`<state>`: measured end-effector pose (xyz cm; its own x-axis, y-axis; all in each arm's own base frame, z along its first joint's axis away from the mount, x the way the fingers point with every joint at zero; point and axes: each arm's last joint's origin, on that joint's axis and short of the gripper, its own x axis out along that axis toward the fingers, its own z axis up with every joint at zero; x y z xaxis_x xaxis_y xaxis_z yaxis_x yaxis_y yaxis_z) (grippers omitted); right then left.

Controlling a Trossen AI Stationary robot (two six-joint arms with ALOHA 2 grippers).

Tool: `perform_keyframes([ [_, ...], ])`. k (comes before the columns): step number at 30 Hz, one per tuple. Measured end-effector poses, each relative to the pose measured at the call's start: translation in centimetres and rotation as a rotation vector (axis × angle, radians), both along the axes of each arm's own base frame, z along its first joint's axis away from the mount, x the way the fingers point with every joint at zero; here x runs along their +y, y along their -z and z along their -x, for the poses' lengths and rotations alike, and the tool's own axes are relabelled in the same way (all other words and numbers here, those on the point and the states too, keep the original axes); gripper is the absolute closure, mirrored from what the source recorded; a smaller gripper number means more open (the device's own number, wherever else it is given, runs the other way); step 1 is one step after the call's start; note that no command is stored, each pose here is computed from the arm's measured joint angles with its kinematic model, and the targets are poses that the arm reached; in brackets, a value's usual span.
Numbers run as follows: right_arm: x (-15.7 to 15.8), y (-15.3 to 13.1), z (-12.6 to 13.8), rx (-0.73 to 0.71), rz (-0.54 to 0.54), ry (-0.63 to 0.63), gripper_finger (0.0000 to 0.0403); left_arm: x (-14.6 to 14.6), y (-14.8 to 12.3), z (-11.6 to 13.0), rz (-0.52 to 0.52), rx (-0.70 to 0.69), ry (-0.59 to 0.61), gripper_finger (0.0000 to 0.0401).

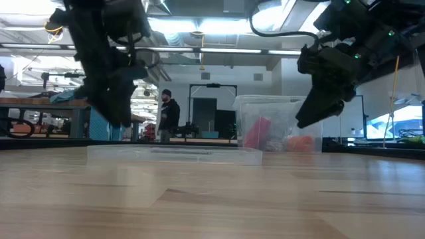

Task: Roll bandage
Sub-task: Close the transparent bin

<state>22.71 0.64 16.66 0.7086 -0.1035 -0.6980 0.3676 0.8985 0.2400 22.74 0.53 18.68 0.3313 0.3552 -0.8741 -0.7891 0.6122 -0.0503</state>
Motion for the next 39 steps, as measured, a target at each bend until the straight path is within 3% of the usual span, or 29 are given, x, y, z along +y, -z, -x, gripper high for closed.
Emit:
perform_keyframes([
  [4,0.0,0.6,0.2,-0.007,-0.050,-0.018,0.0162,-0.4,0.6,0.5,0.096,-0.046,0.032,0.0246],
  [11,0.1,2.7,0.4,-0.025,-0.183,0.050,0.0116,-0.5,0.6,1.8,0.123,-0.149,-0.002,0.0246],
  [16,0.2,3.4,-0.6,-0.069,-0.222,0.065,0.0115,0.0,2.0,2.4,0.131,-0.204,-0.048,0.0246],
  [25,-0.1,4.9,-2.2,-0.132,-0.287,0.091,0.0118,0.6,4.4,3.9,0.165,-0.179,-0.127,0.0246],
  [35,-0.2,5.9,-4.4,-0.096,-0.295,0.088,0.0118,0.4,5.2,3.3,0.253,-0.375,-0.112,0.0246],
  [39,-0.2,6.1,-4.7,-0.094,-0.294,0.087,0.0118,0.3,5.4,3.3,0.263,-0.385,-0.104,0.0246],
])
